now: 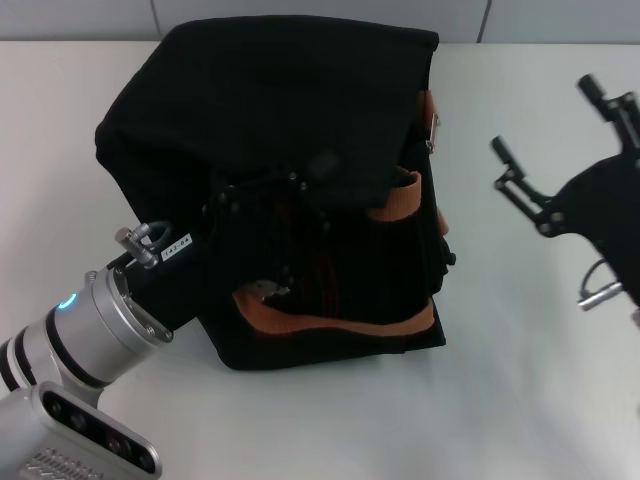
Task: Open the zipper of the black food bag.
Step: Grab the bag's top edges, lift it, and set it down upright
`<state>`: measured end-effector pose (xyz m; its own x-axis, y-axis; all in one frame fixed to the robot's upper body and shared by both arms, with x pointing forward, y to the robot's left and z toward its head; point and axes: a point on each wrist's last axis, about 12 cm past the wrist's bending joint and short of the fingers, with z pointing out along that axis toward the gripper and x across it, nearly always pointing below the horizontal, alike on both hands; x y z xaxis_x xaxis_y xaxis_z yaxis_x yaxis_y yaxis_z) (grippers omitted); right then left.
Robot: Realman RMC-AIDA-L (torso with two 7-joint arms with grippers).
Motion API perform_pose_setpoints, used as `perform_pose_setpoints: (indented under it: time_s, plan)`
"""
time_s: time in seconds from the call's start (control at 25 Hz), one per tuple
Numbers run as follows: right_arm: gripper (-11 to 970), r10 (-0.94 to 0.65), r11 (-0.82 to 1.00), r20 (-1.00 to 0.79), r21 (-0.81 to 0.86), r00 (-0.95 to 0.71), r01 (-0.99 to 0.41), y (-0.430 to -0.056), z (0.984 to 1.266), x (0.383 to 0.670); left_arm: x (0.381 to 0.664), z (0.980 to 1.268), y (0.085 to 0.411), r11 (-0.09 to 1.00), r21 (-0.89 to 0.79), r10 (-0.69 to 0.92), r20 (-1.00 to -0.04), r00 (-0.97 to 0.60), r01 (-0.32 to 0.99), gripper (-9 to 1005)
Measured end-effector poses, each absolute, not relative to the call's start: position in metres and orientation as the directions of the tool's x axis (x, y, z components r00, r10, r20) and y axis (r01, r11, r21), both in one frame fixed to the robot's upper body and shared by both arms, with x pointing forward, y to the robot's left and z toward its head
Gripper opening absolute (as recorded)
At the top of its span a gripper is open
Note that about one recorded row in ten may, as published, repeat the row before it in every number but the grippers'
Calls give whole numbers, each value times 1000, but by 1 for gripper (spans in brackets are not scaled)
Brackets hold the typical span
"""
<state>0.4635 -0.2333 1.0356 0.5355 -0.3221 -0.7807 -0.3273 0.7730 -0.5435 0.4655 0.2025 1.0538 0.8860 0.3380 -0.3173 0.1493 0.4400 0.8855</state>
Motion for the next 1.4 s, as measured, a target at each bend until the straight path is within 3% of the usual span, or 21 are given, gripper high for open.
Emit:
perform_pose_setpoints:
  time_s: [0.44,1.4]
  plan:
    - [833,-506,623,-607,-749,613,-228,-209,1030,456,466,1055,200,448,881,331,-319,888,150,128]
    - [832,-604,408,-294,-912,741,-29,-188,1038,464,466,1056,198,455,877,322,-324,890,155,127]
